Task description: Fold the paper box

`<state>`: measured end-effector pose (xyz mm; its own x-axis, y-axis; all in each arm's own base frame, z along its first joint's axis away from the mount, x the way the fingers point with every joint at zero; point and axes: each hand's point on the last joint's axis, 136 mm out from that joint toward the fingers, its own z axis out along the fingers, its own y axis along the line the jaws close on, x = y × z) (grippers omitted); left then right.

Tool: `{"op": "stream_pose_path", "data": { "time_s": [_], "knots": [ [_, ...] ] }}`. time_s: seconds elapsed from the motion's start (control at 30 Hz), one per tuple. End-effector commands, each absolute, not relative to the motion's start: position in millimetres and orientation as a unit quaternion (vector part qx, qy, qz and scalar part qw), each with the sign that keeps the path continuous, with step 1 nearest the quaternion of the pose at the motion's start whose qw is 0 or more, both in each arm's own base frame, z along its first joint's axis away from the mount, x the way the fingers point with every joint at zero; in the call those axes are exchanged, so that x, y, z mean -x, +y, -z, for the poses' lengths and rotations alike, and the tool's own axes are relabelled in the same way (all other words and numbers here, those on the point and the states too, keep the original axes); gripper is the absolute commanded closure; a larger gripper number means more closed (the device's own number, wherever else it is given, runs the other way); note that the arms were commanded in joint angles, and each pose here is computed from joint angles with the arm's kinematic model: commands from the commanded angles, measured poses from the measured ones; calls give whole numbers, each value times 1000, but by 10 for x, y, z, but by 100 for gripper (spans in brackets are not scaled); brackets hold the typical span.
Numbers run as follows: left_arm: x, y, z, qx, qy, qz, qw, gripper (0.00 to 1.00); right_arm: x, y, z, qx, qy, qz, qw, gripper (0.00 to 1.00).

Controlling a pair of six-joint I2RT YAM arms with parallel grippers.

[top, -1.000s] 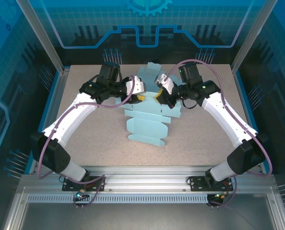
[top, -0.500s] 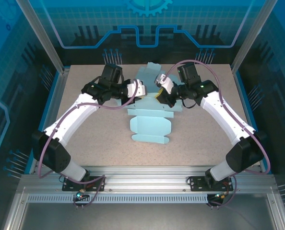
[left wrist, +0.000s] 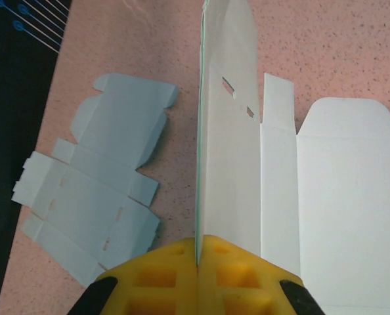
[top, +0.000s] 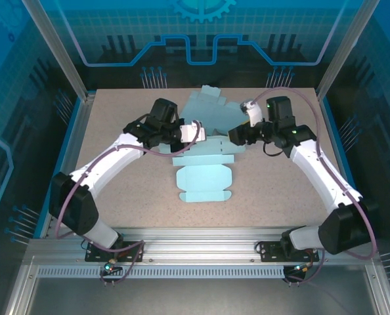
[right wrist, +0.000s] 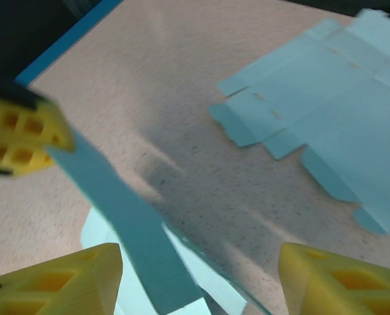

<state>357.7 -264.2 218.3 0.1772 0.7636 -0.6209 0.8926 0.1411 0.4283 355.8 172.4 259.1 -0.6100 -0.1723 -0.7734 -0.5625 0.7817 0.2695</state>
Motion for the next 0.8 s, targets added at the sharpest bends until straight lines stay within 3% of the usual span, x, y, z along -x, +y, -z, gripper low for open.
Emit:
{"op": "stream_pose_path", "data": {
  "time_s": [0.0, 0.17, 0.4, 0.77],
  "knots": [
    [-3629, -2699, -1920, -666, 636, 54, 387, 100, -3603, 1497, -2568, 65, 894, -260, 359, 35],
    [-3780, -2804, -1677, -673, 615, -19, 410, 100, -3499, 1556, -2386, -3, 899, -305, 315, 32],
    [-3897, -3000, -1709, -659, 562, -90, 492, 100, -3490, 1565, -2122, -43, 910, -306, 277, 29],
    [-4009, -3371, -1749, -621, 536, -129, 557, 100, -3632, 1272, -2033, -56, 930, -218, 289, 28]
  ]
}}
